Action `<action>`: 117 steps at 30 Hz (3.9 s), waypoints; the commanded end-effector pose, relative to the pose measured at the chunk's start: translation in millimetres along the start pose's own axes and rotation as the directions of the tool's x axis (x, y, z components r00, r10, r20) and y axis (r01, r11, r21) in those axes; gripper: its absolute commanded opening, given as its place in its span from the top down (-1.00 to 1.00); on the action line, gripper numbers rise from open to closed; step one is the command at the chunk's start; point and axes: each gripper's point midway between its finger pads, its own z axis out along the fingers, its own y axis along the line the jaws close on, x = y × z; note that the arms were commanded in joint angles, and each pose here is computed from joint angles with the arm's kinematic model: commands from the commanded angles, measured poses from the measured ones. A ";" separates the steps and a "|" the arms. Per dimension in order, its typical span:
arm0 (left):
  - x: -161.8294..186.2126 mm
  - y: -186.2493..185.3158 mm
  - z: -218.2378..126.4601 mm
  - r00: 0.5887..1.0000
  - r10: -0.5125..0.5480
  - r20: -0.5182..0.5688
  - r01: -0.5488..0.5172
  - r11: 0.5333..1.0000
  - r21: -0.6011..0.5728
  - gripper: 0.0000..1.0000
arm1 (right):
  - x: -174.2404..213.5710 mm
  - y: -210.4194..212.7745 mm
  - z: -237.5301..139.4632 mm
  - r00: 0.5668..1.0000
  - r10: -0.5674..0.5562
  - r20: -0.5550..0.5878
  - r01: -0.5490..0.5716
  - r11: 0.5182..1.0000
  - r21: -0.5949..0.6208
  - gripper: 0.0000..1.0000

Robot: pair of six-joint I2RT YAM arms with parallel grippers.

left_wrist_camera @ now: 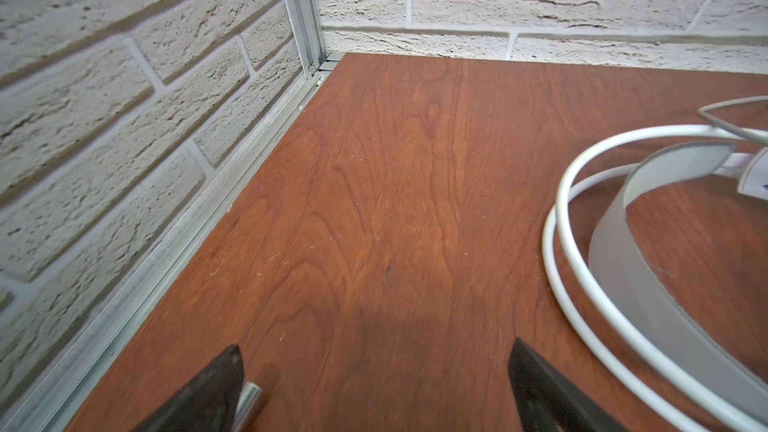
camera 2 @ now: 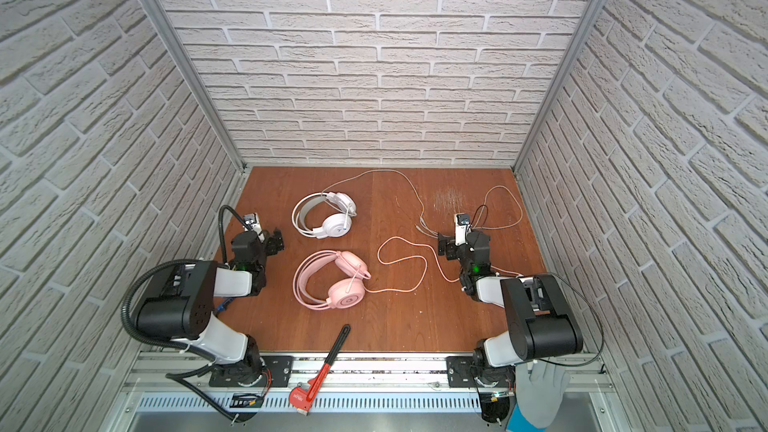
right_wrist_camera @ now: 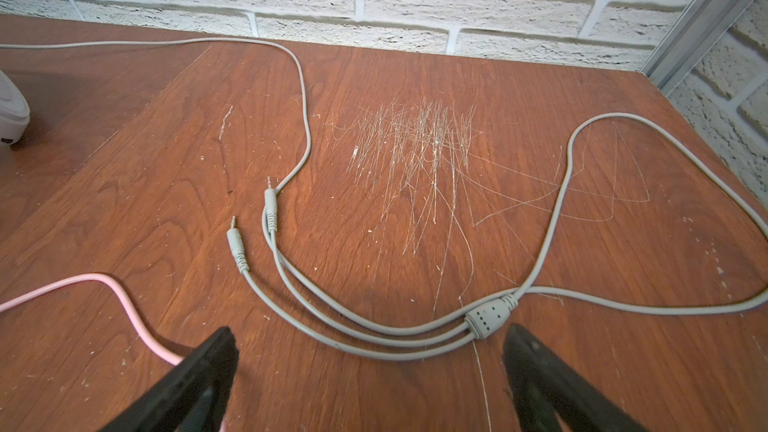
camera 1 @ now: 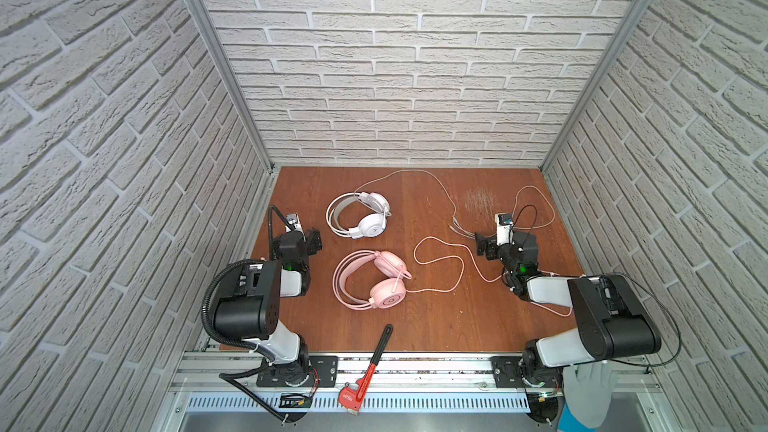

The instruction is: Wrap the headphones

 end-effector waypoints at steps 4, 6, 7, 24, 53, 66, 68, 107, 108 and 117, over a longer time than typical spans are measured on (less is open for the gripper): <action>-32.4 -3.8 -11.7 0.998 0.031 0.063 -0.031 1.000 0.002 -0.96 | -30.9 0.5 -8.2 0.998 -0.008 0.054 0.008 1.000 0.001 -1.00; -40.4 -6.9 -17.2 0.997 0.049 0.058 -0.050 0.999 0.012 -0.96 | -37.1 -3.3 -13.4 0.999 -0.001 0.047 0.000 1.000 0.023 -1.00; -44.8 -8.8 -18.3 0.997 0.058 0.053 -0.059 0.998 0.019 -0.96 | -39.9 -5.8 -15.8 0.999 0.007 0.038 -0.009 0.999 0.037 -1.00; -128.3 3.5 -103.3 0.984 -0.078 -0.158 0.082 0.996 0.019 -0.97 | -76.1 4.0 -42.8 0.962 0.236 -0.134 -0.236 0.972 0.015 -0.90; -4.5 -56.3 -202.5 0.712 -0.125 -0.691 0.228 0.972 0.060 -0.97 | -69.3 73.9 -140.6 0.933 0.219 -0.286 -0.305 0.903 -0.303 -1.00; 69.4 -86.3 -206.8 0.560 -0.147 -0.815 0.307 0.951 0.039 -0.96 | -59.5 92.5 -134.0 0.925 0.197 -0.324 -0.315 0.874 -0.369 -1.00; 76.3 -87.2 -204.8 0.544 -0.151 -0.825 0.303 0.953 0.026 -0.97 | -62.6 99.8 -135.3 0.932 0.184 -0.313 -0.307 0.859 -0.409 -1.00; 133.0 -99.7 -177.0 0.460 -0.052 -0.886 0.124 0.992 0.006 -0.42 | -40.6 135.1 -128.1 0.924 0.082 -0.374 -0.265 0.842 -0.470 -1.00; 133.0 -100.2 -176.8 0.463 -0.048 -0.885 0.125 0.992 0.012 -0.41 | -39.8 135.2 -128.6 0.923 0.082 -0.375 -0.265 0.843 -0.469 -1.00; 134.0 -96.5 -170.7 0.491 -0.071 -0.868 0.118 0.993 -0.014 -0.23 | -38.5 133.9 -126.3 0.925 0.077 -0.373 -0.255 0.852 -0.457 -1.00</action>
